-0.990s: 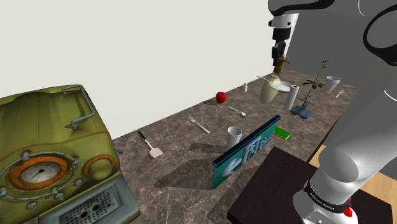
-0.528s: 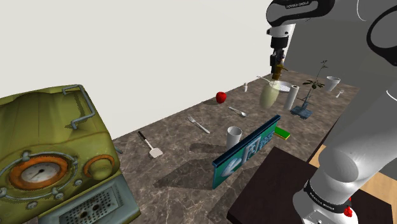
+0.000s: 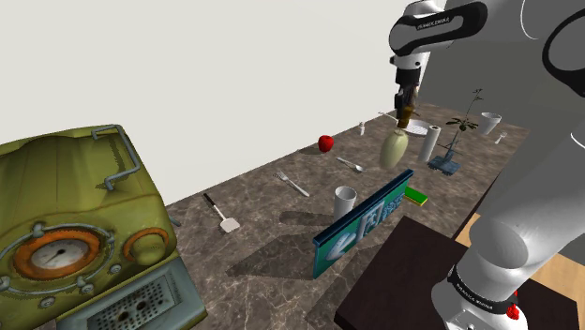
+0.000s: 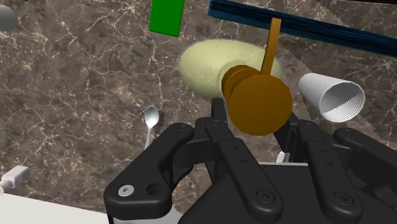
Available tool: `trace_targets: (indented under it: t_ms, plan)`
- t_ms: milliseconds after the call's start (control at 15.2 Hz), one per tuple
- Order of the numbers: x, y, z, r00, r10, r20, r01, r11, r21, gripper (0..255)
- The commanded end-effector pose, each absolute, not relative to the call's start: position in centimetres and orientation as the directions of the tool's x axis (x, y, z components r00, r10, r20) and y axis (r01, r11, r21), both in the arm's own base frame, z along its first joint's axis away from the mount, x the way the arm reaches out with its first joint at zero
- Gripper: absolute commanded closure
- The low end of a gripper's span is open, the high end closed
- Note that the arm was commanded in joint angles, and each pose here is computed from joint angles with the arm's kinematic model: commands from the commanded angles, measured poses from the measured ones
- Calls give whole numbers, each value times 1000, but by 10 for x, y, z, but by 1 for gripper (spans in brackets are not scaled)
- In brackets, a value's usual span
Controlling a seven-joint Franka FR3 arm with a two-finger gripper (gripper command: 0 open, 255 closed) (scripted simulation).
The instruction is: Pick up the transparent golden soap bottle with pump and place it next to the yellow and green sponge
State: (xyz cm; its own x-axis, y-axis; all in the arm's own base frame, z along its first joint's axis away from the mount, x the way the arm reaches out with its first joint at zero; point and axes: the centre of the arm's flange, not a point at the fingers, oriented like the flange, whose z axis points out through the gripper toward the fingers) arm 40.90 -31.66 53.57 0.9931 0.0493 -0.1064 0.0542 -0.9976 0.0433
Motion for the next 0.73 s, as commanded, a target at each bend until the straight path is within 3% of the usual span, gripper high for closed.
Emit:
trace_targets:
  t_ms: [0, 660]
  plan:
    - [410, -317, 526, 993, 49, -105, 54, -998, 44, 255]
    - [410, -317, 473, 993, 49, -105, 54, -998, 44, 255]
